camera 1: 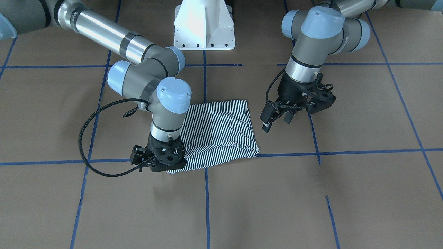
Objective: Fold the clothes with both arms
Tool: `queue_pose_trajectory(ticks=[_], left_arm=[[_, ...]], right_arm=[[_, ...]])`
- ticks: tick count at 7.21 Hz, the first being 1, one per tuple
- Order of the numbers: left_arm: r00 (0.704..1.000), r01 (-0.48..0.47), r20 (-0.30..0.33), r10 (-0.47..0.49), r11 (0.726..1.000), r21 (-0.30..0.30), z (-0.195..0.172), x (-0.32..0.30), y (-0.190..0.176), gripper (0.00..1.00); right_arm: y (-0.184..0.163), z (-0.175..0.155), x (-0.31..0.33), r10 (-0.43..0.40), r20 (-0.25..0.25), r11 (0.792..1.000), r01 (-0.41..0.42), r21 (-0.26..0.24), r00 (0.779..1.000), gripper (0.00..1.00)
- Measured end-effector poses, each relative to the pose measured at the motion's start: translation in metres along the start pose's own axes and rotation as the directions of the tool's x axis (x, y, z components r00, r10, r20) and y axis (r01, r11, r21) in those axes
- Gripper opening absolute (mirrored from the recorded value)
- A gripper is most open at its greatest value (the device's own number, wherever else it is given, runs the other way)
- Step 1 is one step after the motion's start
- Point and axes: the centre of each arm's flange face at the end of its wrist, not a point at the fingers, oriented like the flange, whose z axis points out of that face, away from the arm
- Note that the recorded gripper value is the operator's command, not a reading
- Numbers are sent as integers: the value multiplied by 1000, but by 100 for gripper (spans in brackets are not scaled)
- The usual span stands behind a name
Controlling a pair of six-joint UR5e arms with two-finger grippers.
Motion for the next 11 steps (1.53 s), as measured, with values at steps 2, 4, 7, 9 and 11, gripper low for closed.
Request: queue_pose_trajectory(ticks=[2,4,7,9,11], left_arm=[[999,-38,-6,38,999,5,-6,0,-6,100],[989,-148,-3,148,989,-1,-38,-29,-47,100],[885,-448,133,446,894,-12,-110,-124,-175,100],[726,-651,207,656,752,-102,-159,-207,-244,100],[650,-723,170,741,671,-163,-179,-264,-263,100]], right_arm=[[-22,7,72,-34,30,999,35,-33,999,100],[-12,-1,198,-60,101,997,65,-47,993,100],[52,-23,412,-38,180,994,56,-94,983,100],[114,-27,544,-7,285,989,48,-137,958,100],[183,-30,610,36,332,989,14,-147,943,100]])
